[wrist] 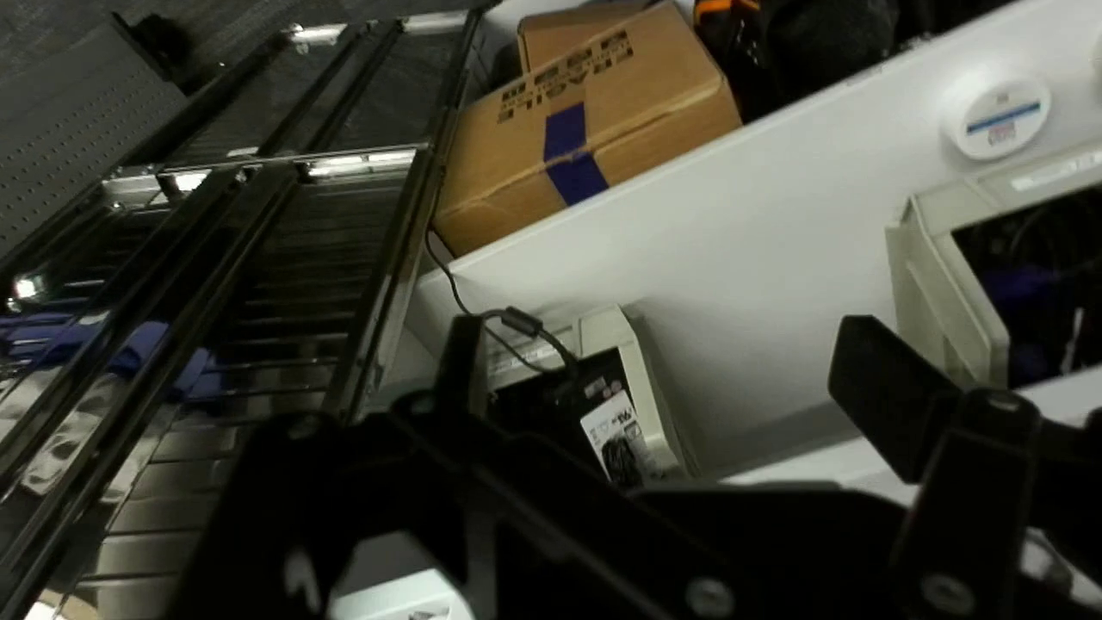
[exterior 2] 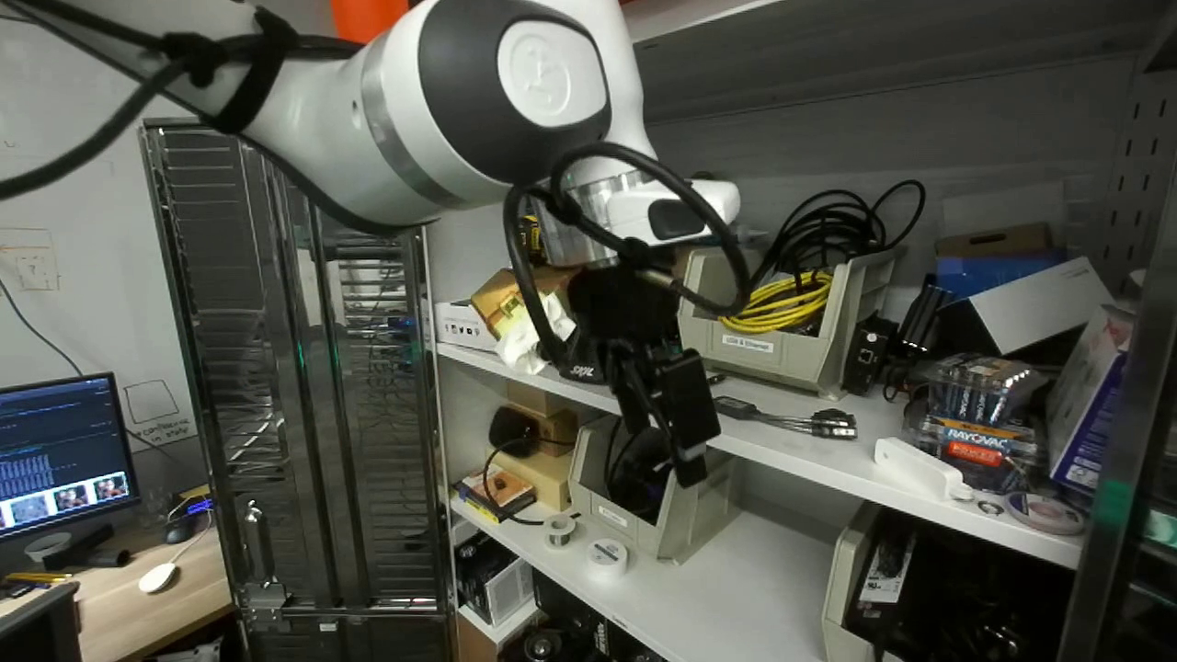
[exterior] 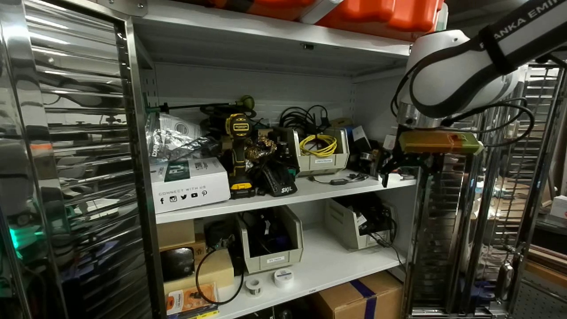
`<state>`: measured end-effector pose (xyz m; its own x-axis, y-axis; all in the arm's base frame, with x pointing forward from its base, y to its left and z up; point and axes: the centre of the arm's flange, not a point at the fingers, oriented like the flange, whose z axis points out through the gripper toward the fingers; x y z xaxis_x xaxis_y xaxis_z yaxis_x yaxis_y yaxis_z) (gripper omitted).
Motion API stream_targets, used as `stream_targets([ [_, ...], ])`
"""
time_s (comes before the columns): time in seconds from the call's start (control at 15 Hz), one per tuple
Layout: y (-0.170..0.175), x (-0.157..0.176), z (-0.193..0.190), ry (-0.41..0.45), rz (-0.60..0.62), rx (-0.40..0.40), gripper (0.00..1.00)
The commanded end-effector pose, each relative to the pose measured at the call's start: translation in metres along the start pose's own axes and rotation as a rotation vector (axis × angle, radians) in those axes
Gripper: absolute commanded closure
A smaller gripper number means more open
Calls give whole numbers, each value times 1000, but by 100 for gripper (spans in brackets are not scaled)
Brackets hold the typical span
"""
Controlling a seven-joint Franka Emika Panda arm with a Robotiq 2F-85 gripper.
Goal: Put the cable inside the compartment.
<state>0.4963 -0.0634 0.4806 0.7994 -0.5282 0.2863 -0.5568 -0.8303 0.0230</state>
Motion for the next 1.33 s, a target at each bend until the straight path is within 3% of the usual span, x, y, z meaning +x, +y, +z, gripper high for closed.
stream_targets([
  [0.0,-13,34,0,74,123,43,0],
  [0.67,-62,105,40,141,341,133,0],
  [1.27,-98,144,52,130,423,146,0],
])
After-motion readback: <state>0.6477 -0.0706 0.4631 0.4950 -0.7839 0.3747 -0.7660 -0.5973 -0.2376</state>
